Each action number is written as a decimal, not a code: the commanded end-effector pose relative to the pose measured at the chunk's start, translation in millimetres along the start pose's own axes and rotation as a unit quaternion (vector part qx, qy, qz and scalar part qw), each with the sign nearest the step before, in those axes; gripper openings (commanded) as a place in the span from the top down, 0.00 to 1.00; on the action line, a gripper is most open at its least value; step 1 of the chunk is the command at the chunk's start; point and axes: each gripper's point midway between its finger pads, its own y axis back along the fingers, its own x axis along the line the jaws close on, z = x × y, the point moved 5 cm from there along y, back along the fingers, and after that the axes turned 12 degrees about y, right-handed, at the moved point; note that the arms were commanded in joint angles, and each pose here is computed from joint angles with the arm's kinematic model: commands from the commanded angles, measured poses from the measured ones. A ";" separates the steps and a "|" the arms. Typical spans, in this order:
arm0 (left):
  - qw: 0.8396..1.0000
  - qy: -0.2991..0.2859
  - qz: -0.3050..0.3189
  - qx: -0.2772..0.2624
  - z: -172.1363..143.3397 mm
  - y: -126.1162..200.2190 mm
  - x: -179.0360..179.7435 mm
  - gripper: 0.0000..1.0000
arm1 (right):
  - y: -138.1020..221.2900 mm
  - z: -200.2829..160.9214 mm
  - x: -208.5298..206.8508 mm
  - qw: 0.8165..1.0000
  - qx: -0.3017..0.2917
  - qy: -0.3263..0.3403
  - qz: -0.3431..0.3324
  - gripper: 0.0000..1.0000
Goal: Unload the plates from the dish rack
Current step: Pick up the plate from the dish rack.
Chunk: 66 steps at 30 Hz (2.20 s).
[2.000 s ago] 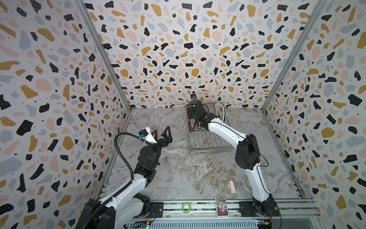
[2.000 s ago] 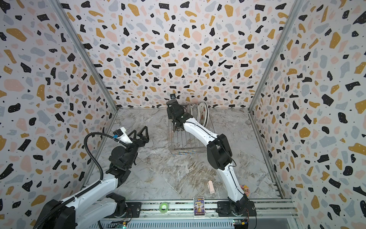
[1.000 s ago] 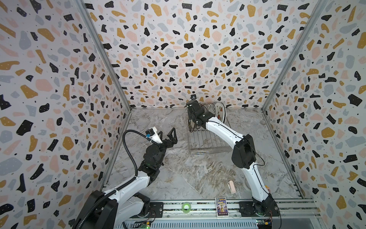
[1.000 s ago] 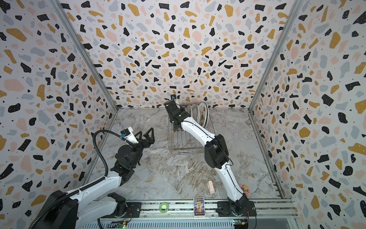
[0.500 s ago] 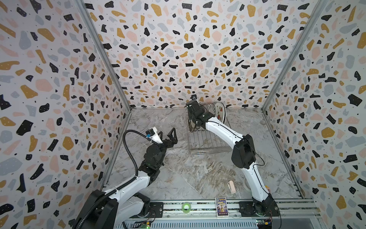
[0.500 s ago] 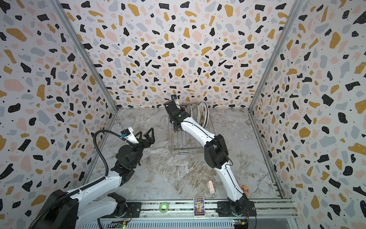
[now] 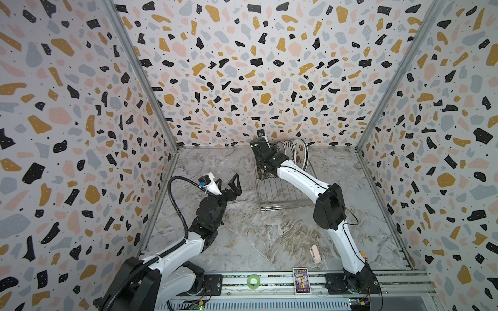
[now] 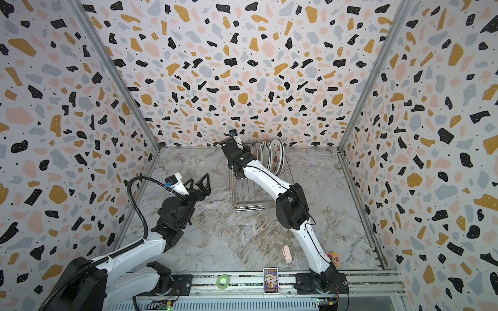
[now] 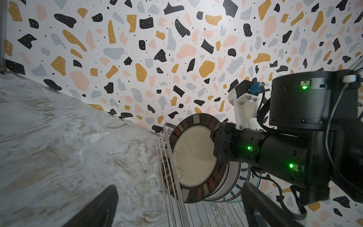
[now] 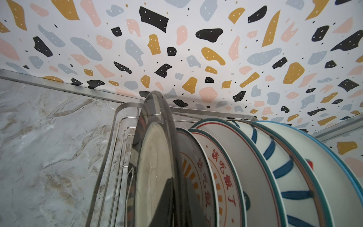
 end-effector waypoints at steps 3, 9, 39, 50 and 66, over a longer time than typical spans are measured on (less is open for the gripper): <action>0.999 0.010 -0.024 -0.026 14.6 -4.5 -16.7 0.00 | 50.2 63.8 -45.6 0.994 -0.082 -0.022 -0.066 0.94; 0.999 0.011 -0.028 -0.021 13.3 -4.9 -17.7 0.00 | 68.5 74.0 -52.1 0.992 -0.100 -0.019 -0.077 0.95; 0.998 0.026 -0.034 -0.034 16.4 -0.1 -23.8 0.00 | 167.0 82.0 -99.4 0.968 -0.230 -0.097 0.038 0.97; 0.994 0.027 -0.103 0.002 18.2 13.1 -51.6 0.01 | 180.6 31.0 -151.6 0.931 -0.256 -0.189 0.180 0.98; 0.968 0.066 -0.216 0.112 -3.6 38.4 -75.1 0.00 | 171.3 -44.0 -175.8 0.842 -0.237 -0.272 0.400 0.97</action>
